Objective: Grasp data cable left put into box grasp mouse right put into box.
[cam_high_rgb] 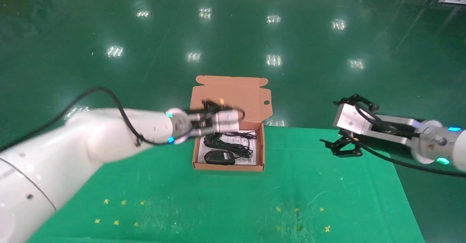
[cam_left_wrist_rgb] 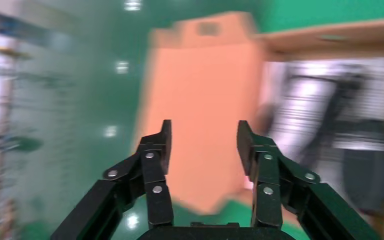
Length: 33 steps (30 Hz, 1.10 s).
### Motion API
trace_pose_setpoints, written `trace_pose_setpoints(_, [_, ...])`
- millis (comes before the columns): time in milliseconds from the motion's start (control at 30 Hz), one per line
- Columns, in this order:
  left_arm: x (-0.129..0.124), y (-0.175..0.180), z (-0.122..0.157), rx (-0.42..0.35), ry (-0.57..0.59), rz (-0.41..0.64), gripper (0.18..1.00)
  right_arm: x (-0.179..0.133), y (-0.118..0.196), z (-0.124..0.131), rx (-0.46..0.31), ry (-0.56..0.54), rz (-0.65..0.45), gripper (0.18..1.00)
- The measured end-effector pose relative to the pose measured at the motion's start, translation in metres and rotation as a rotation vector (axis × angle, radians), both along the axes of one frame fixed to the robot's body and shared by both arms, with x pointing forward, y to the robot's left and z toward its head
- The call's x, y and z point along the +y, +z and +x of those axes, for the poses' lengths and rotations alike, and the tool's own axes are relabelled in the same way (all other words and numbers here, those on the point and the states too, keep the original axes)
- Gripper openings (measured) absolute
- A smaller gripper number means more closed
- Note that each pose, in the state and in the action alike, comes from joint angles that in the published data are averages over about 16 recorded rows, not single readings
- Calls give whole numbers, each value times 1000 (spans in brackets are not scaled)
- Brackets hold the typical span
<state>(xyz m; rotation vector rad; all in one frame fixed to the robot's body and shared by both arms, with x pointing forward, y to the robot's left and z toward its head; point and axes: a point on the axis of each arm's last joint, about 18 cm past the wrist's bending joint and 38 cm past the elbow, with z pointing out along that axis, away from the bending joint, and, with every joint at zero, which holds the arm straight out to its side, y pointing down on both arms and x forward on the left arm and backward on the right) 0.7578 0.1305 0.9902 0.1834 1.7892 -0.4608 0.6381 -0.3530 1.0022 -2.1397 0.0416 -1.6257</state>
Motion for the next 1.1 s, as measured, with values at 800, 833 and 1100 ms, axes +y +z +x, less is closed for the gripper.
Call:
trace_pose_setpoints(800, [53, -23, -38, 287, -91, -364, 897, 22, -10, -28, 182, 141, 136, 1000])
trace_pose_setpoints(833, [55, -25, -41, 302, -100, -380, 906, 23, -11, -30, 192, 151, 148, 1000])
trace_pose_setpoints(1100, [65, -31, -55, 361, -141, -446, 952, 30, -15, -37, 234, 201, 199, 1000])
